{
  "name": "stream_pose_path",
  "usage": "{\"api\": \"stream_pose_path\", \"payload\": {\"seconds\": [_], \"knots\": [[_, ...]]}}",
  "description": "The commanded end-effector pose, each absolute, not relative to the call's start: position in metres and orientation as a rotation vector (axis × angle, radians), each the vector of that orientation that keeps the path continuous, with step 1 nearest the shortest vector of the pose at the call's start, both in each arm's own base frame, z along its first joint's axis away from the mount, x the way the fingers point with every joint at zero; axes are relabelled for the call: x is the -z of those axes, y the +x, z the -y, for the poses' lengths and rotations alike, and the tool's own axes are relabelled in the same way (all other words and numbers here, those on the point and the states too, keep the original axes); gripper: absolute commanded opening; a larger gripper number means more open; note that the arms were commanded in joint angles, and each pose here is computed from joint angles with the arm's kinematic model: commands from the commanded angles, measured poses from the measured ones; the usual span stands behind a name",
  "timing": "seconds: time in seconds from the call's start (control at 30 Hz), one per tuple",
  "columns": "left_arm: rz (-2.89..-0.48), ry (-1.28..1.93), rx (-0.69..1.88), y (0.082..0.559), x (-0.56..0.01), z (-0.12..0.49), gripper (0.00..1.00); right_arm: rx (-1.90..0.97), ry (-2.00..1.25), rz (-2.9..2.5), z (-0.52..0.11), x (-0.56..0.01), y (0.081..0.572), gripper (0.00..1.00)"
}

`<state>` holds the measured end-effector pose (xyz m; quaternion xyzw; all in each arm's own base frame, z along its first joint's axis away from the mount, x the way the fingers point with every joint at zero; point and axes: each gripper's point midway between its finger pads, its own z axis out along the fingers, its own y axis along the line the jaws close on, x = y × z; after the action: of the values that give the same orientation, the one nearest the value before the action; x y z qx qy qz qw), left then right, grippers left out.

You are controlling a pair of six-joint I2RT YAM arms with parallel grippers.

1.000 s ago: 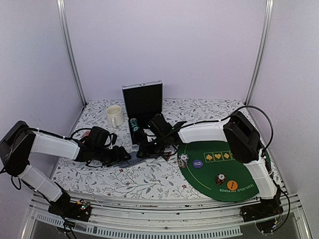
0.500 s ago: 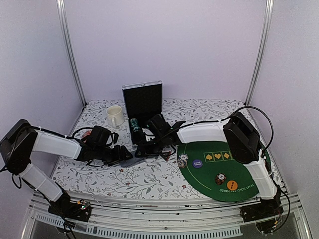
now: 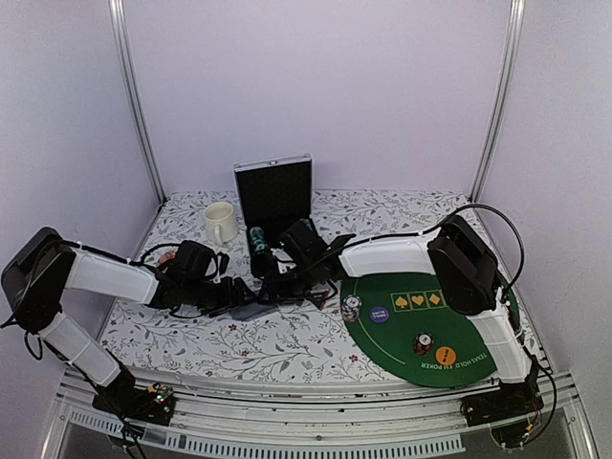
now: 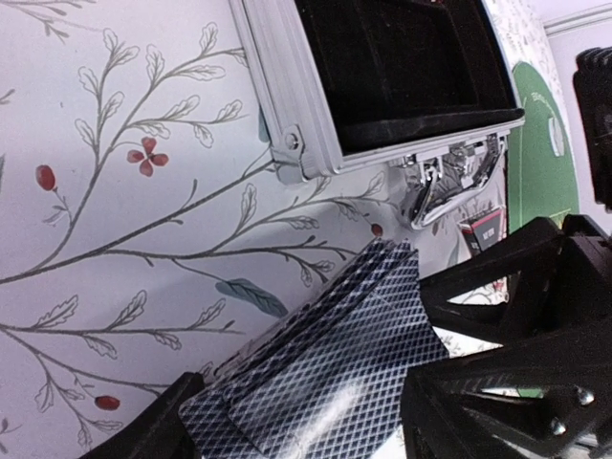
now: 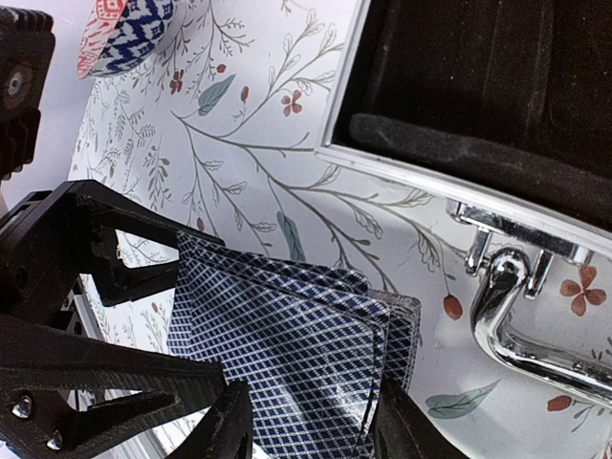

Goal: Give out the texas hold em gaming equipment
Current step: Adjust the face-down deck piles at the center of the board.

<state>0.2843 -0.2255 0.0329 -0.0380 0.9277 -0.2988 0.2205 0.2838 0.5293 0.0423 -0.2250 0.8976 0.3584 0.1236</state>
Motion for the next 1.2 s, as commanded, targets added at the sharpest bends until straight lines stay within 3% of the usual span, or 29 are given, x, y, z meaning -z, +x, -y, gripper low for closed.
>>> {"api": "stream_pose_path", "payload": {"seconds": [0.0,0.5,0.7,1.17], "knots": [[-2.529,-0.069,0.865,0.29,-0.044,0.237,0.71,-1.028,-0.65,-2.576,-0.528,-0.061,0.286,0.45],[-2.573,-0.069,0.762,0.279,-0.039,0.219,0.79,-0.916,-0.615,-2.565,-0.505,-0.065,0.304,0.51],[-2.571,-0.097,0.742,0.275,-0.04,0.211,0.74,-0.929,-0.632,-2.607,-0.505,-0.047,0.298,0.43],[-2.602,-0.098,0.763,0.273,-0.026,0.217,0.51,-0.99,-0.666,-2.612,-0.517,-0.039,0.29,0.31]]}}
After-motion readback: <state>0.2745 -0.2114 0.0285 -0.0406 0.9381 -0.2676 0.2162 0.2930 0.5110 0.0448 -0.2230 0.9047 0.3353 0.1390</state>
